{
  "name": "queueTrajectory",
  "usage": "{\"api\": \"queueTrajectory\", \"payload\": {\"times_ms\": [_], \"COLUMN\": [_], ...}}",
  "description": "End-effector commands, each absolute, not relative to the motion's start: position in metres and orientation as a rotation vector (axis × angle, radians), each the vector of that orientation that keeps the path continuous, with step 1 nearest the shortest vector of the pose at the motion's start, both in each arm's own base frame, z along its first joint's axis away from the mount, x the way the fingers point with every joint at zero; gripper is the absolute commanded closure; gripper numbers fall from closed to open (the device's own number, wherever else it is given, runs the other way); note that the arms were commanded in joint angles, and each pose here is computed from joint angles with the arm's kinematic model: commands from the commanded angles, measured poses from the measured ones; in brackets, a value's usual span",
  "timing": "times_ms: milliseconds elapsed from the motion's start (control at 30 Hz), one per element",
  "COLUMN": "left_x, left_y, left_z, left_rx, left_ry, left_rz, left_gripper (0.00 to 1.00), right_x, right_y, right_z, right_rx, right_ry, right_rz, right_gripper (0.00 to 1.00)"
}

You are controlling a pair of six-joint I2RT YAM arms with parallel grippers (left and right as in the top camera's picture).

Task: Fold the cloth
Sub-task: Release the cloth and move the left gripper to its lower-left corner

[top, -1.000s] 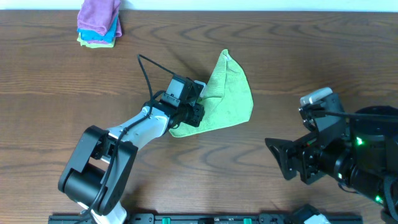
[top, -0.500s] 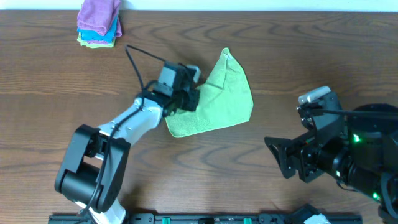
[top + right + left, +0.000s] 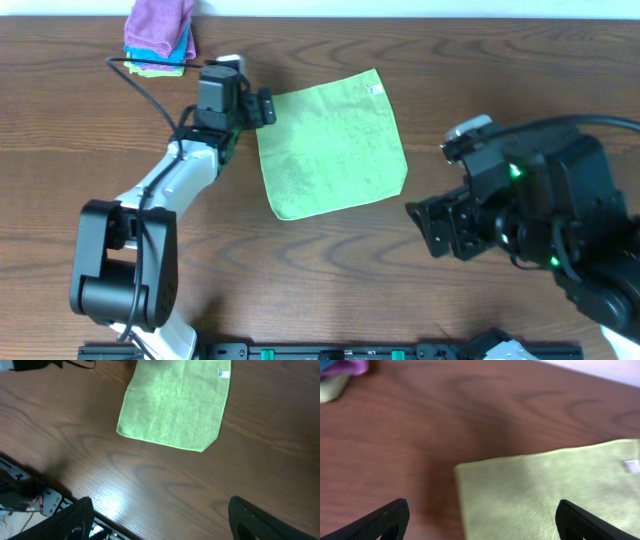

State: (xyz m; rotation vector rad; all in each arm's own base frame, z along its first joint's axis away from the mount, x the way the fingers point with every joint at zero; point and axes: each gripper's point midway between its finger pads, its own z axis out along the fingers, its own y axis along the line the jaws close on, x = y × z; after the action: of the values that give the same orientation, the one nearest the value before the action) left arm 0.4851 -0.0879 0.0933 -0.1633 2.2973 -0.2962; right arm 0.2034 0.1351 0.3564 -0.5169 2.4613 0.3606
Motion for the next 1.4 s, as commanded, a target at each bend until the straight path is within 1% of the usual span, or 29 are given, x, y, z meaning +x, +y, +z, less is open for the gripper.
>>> {"api": "queueTrajectory", "payload": {"times_ms": [0, 100, 233, 367, 500, 567, 667, 733, 767, 800, 867, 967, 1067, 1233, 1367], "left_x": [0.484, 0.468, 0.437, 0.412, 0.399, 0.392, 0.377, 0.366, 0.362, 0.355, 0.342, 0.324, 0.308, 0.293, 0.273], "left_y": [-0.076, -0.087, -0.116, -0.129, -0.126, -0.126, -0.124, -0.125, -0.127, -0.129, -0.134, -0.142, -0.152, -0.155, -0.158], "left_z": [0.090, 0.077, 0.063, 0.060, 0.071, 0.084, 0.106, 0.111, 0.110, 0.107, 0.098, 0.087, 0.078, 0.061, 0.045], "left_rx": [-0.210, -0.182, -0.118, -0.105, -0.106, -0.077, -0.053, -0.045, -0.042, -0.036, -0.027, -0.033, 0.001, -0.027, -0.070], "left_ry": [2.324, 2.412, 2.550, 2.639, 2.667, 2.658, 2.656, 2.679, 2.696, 2.724, 2.775, 2.834, 2.887, 2.937, 2.990], "left_rz": [-0.259, -0.335, -0.558, -0.683, -0.676, -0.671, -0.643, -0.626, -0.627, -0.628, -0.630, -0.645, -0.639, -0.501, -0.426], "left_gripper": [0.05, 0.05, 0.05, 0.04, 0.03, 0.00, 0.00, 0.00, 0.00, 0.05, 0.07, 0.08, 0.14, 0.14, 0.15], "right_x": [0.212, 0.223, 0.239, 0.258, 0.286, 0.296, 0.308, 0.313, 0.314, 0.317, 0.320, 0.325, 0.329, 0.335, 0.339], "right_y": [0.138, 0.134, 0.132, 0.127, 0.111, 0.107, 0.100, 0.100, 0.099, 0.098, 0.097, 0.096, 0.090, 0.088, 0.087], "right_z": [0.350, 0.346, 0.332, 0.312, 0.292, 0.282, 0.260, 0.247, 0.243, 0.237, 0.230, 0.220, 0.207, 0.195, 0.187], "right_rx": [-0.535, -0.513, -0.496, -0.442, -0.283, -0.220, -0.143, -0.113, -0.103, -0.091, -0.082, -0.092, -0.061, -0.039, -0.027], "right_ry": [2.474, 2.479, 2.527, 2.589, 2.615, 2.623, 2.638, 2.640, 2.639, 2.637, 2.629, 2.616, 2.626, 2.623, 2.636], "right_rz": [0.321, 0.252, 0.169, 0.130, 0.157, 0.240, 0.398, 0.487, 0.513, 0.534, 0.555, 0.573, 0.578, 0.684, 0.734], "right_gripper": [0.15, 0.14, 0.09, 0.12, 0.08, 0.07, 0.07, 0.08, 0.08, 0.08, 0.08, 0.04, 0.04, 0.04, 0.06]}}
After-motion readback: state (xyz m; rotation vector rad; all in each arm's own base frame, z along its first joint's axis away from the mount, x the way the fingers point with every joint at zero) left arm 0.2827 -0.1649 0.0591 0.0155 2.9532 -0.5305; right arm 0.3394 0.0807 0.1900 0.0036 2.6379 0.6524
